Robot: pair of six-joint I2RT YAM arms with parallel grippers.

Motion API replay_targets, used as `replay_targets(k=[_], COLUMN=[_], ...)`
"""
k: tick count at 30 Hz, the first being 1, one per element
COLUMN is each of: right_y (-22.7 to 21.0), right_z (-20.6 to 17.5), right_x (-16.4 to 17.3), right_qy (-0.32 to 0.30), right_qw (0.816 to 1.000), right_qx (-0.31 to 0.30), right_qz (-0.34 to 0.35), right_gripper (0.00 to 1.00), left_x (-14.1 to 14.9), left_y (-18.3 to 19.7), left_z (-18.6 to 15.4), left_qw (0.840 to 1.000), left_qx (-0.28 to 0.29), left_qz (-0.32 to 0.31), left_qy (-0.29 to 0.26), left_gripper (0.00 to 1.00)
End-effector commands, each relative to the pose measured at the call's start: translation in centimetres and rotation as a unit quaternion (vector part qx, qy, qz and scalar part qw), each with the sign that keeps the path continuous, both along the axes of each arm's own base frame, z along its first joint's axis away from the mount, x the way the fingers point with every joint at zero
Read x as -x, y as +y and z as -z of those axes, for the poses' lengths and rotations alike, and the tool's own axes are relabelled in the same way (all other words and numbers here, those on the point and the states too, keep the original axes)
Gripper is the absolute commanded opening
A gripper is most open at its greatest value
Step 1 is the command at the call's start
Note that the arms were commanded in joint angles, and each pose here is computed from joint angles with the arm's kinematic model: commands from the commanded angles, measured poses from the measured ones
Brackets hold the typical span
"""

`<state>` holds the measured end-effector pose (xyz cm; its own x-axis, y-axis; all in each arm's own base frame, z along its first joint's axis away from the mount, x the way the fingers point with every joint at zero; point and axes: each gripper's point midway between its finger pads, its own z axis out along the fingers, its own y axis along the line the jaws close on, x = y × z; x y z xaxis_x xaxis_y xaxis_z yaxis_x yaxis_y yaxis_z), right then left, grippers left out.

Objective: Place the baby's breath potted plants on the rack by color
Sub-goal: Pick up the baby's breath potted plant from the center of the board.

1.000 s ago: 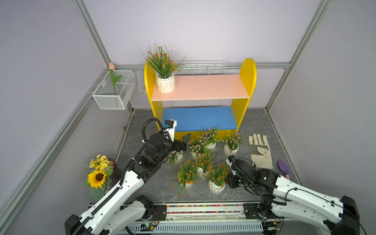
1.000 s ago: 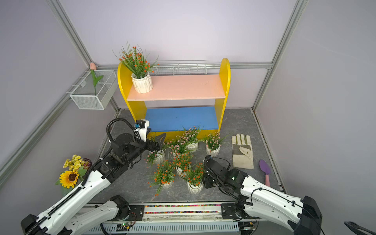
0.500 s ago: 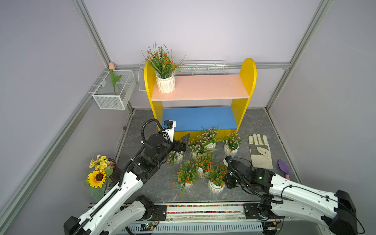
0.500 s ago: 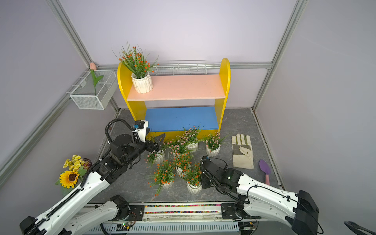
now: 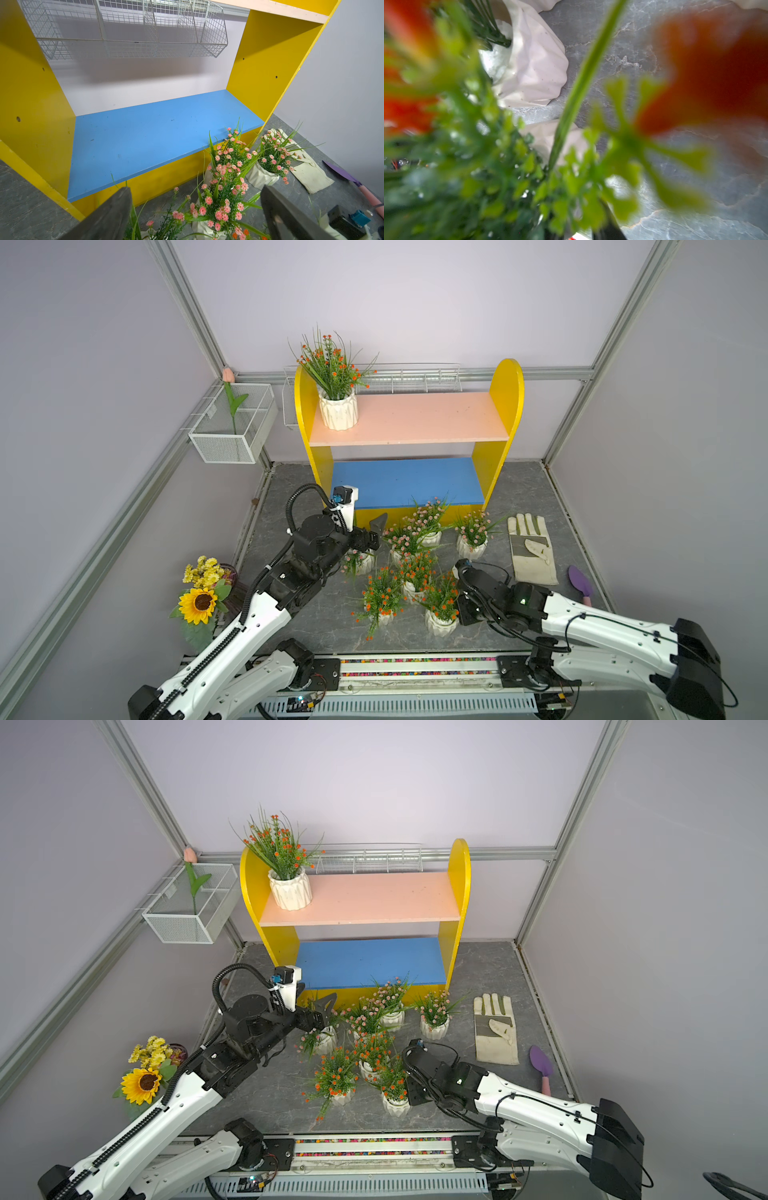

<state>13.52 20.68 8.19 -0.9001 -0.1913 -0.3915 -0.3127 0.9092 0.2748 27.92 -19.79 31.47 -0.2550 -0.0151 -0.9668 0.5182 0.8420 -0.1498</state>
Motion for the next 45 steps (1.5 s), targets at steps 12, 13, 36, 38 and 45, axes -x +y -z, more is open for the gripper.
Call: replay_targets(k=[12,13,36,38,45], right_y=[-2.0,-2.3,-4.9,-4.7,-4.4], right_z=[-2.4,-2.7,-14.8,-16.1,-19.1], right_x=[-0.9,-1.0,-5.6,-6.3,-8.6], right_qy=[-0.022,-0.024,-0.049,-0.056,-0.08], right_qw=[0.999,0.999,0.998,0.997,0.995], right_qx=[0.011,0.01,-0.047,-0.051,-0.059], right_qz=[0.03,0.033,0.019,0.014,0.009], right_gripper=[0.13,0.13,0.11,0.11,0.11], left_x=[0.8,0.9,3.2,3.7,4.4], left_y=[-0.3,-0.5,-7.2,-8.0,-9.4], left_z=[-0.7,-0.8,0.5,0.9,1.6], left_qw=[1.0,1.0,0.982,0.979,0.975], left_qx=[0.008,0.008,-0.028,-0.038,-0.038], left_qz=[0.021,0.027,0.179,0.193,0.211], left_qy=[-0.007,-0.009,-0.048,-0.053,-0.061], left_gripper=[1.0,1.0,1.0,1.0,1.0])
